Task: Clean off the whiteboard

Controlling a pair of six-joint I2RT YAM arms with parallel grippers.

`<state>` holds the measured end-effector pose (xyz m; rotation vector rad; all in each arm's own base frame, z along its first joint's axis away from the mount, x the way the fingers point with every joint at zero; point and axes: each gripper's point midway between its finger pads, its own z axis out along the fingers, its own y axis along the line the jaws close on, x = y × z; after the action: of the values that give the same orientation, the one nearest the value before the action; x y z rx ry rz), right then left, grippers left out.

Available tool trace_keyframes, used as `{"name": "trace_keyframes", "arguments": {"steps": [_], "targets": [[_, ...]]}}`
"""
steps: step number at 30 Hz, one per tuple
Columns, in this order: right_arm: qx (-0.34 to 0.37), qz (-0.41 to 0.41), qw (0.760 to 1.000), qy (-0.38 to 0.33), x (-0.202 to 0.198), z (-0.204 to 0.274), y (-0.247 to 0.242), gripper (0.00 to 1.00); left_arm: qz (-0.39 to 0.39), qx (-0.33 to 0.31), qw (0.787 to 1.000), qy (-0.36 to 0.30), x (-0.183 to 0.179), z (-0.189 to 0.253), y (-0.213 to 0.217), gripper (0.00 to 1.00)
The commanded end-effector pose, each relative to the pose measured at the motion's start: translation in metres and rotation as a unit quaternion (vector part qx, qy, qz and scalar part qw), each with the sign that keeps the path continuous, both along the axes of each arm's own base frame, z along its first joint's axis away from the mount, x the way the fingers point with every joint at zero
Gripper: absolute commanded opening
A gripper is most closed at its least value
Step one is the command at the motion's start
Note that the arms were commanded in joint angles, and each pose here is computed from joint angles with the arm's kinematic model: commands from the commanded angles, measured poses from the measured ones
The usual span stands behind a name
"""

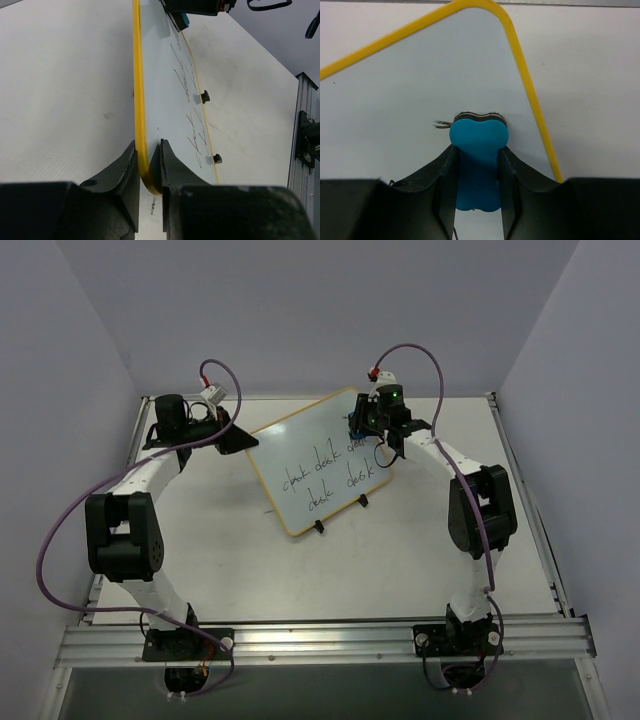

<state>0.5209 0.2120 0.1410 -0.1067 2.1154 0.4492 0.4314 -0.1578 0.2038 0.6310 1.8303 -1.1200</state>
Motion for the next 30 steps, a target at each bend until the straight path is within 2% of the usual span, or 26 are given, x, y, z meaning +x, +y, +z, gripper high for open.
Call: {"name": "trace_keyframes", "arguments": {"steps": [1, 8, 14, 20, 24, 30], "targets": [[0.01, 0.075, 0.996, 0.041, -0.027, -0.005, 0.025, 0.0, -0.093, 0.009, 0.981, -0.17, -0.012, 0.051, -0.027, 0.02], [-0.01, 0.098, 0.994, 0.05, -0.04, -0.014, 0.048, 0.0, -0.092, 0.01, 0.98, -0.174, -0.012, 0.053, -0.027, 0.02], [-0.036, 0.065, 0.996, 0.04, -0.025, -0.005, 0.029, 0.0, -0.093, 0.009, 0.98, -0.175, -0.013, 0.054, -0.027, 0.02], [-0.037, 0.037, 0.999, 0.006, 0.0, 0.024, 0.017, 0.0, -0.094, 0.009, 0.98, -0.173, -0.014, 0.054, -0.028, 0.02], [-0.059, 0.023, 0.998, 0.024, 0.008, 0.009, 0.005, 0.0, -0.095, 0.01, 0.98, -0.174, -0.015, 0.054, -0.029, 0.02], [-0.075, 0.001, 0.997, 0.032, -0.01, -0.015, -0.01, 0.0, -0.092, 0.014, 0.98, -0.175, -0.013, 0.053, -0.028, 0.02]]}}
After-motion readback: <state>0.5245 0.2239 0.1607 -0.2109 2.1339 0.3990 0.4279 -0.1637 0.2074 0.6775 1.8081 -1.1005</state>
